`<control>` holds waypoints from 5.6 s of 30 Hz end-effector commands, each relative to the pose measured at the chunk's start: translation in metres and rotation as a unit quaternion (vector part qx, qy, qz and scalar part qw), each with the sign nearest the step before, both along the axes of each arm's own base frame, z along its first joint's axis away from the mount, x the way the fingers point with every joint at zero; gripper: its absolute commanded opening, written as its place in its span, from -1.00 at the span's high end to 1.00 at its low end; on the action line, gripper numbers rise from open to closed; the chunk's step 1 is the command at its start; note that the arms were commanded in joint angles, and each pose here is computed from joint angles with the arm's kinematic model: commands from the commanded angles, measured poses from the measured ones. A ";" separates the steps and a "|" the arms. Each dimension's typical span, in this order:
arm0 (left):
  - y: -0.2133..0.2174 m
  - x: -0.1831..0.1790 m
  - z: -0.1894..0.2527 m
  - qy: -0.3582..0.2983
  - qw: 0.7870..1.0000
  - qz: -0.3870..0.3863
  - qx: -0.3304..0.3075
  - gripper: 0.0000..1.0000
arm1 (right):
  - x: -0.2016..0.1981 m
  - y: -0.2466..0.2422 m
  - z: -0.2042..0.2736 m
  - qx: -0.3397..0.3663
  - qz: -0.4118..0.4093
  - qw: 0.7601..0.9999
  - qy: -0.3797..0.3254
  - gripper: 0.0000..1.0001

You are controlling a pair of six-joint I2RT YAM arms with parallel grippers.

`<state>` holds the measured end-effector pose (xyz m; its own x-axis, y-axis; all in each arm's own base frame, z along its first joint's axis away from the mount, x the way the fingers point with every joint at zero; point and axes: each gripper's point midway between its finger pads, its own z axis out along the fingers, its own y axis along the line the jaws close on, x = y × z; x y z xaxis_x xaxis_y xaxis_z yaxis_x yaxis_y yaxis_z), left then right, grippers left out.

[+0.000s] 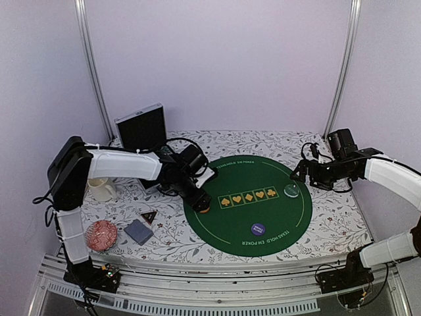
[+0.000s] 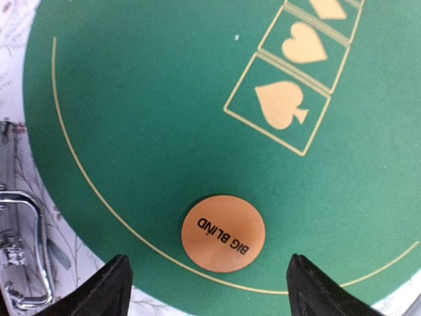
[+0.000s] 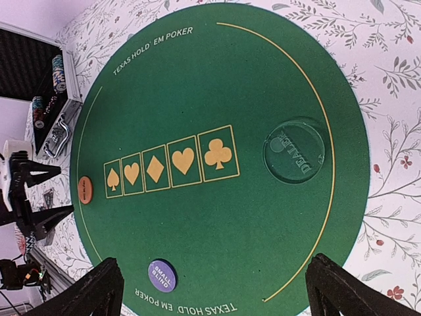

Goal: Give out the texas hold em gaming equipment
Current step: Move the big blind button to the big blind area, then pick up the pile of poker chips from the chip case.

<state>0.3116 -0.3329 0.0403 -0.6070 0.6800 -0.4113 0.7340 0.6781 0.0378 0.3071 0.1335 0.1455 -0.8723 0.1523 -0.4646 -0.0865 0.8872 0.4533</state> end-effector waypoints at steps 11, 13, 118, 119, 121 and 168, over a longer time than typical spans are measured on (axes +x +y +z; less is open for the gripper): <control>0.073 -0.033 0.057 -0.011 0.993 0.107 -0.041 -0.84 | 0.001 -0.009 0.020 -0.014 -0.018 0.998 -0.052 -0.98; 0.088 -0.038 0.056 0.000 0.991 0.128 -0.038 -0.89 | 0.003 -0.011 0.023 -0.017 -0.022 0.998 -0.064 -0.98; 0.215 0.136 -0.006 -0.033 0.983 0.142 0.113 -0.01 | 0.026 0.012 0.104 -0.022 0.088 0.962 -0.258 -0.98; 0.215 0.133 -0.006 -0.030 0.983 0.142 0.112 -0.01 | 0.025 0.011 0.105 -0.022 0.088 0.962 -0.258 -0.98; 0.214 0.130 -0.005 -0.021 0.984 0.141 0.109 0.01 | 0.025 0.011 0.105 -0.023 0.088 0.962 -0.259 -0.98; 0.232 0.142 0.020 -0.060 0.974 0.169 0.140 -0.11 | 0.020 0.016 0.102 -0.012 0.100 0.964 -0.247 -0.98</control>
